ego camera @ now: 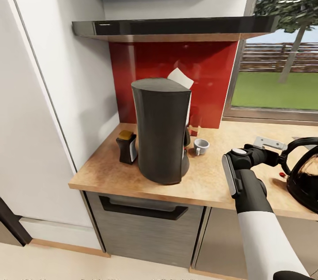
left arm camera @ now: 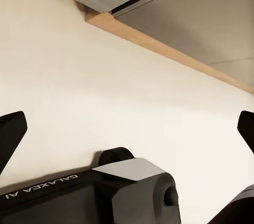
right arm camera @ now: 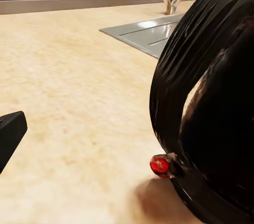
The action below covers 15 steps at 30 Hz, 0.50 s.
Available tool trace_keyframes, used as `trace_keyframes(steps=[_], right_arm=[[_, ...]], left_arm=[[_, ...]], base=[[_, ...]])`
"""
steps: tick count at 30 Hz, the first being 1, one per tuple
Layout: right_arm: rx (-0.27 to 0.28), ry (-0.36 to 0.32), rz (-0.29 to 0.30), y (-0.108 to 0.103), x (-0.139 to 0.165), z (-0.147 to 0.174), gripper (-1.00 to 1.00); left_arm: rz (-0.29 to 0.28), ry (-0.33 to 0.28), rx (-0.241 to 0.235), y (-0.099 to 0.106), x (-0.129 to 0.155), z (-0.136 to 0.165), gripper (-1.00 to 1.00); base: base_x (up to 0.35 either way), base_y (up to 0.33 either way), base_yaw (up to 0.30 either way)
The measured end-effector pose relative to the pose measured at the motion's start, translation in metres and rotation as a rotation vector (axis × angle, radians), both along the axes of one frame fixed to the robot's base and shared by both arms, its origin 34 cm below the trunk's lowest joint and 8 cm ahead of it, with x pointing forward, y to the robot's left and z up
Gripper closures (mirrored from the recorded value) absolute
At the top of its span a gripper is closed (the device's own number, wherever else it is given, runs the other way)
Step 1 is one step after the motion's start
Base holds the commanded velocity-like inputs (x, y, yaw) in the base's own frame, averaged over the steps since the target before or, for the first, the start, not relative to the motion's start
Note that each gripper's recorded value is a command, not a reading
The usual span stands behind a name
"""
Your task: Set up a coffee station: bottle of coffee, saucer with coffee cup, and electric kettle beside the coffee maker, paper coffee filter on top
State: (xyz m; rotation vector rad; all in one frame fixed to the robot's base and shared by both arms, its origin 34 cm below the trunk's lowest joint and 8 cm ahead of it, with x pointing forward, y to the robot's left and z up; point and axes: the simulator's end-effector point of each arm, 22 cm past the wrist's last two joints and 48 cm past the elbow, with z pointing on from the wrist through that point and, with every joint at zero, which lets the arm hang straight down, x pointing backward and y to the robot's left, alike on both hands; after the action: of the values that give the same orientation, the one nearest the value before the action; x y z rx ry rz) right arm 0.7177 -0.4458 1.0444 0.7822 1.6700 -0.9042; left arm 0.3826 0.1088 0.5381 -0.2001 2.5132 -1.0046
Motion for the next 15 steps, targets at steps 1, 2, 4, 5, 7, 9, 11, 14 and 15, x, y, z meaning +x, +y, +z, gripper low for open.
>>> trace_keyframes(steps=[1,2,4,5,7,9,11,14,15], right_arm=[[-0.002,0.000,-0.006,-0.0007,-0.0011,0.0003,-1.00],[-0.002,0.000,-0.008,-0.0009,-0.0016,0.0004,-1.00],[-0.003,0.000,-0.012,-0.0015,-0.0023,0.0004,-1.00],[-0.003,0.000,-0.014,-0.0018,-0.0028,0.0006,-1.00],[-0.003,0.000,-0.016,-0.0021,-0.0032,0.0007,-1.00],[-0.003,0.000,-0.017,-0.0022,-0.0033,0.0007,-1.00],[-0.004,0.000,-0.017,-0.0023,-0.0035,0.0008,-1.00],[-0.004,0.001,-0.018,-0.0024,-0.0035,0.0005,-1.00],[-0.004,0.001,-0.018,-0.0024,-0.0035,0.0004,-1.00]], left_arm=[[0.000,0.000,0.000,0.0000,0.0000,0.0000,-1.00],[0.000,0.000,0.000,0.0000,0.0000,0.0000,-1.00],[0.000,0.000,0.000,0.0000,0.0000,0.0000,-1.00],[0.000,0.000,0.000,0.0000,0.0000,0.0000,-1.00],[0.000,0.000,0.000,0.0000,0.0000,0.0000,-1.00],[0.000,0.000,0.000,0.0000,0.0000,0.0000,-1.00],[0.000,0.000,0.000,0.0000,0.0000,0.0001,-1.00],[0.000,0.000,0.000,0.0000,0.0000,0.0001,-1.00],[0.000,0.000,0.000,0.0000,0.0000,0.0001,-1.00]], base=[[-0.055,-0.033,0.000],[-0.044,-0.026,0.000],[-0.029,-0.017,0.000],[-0.014,-0.009,0.000],[-0.010,-0.006,0.000],[-0.008,-0.005,0.000],[-0.004,-0.002,0.000],[-0.002,-0.001,0.000],[0.008,-0.007,0.000]])
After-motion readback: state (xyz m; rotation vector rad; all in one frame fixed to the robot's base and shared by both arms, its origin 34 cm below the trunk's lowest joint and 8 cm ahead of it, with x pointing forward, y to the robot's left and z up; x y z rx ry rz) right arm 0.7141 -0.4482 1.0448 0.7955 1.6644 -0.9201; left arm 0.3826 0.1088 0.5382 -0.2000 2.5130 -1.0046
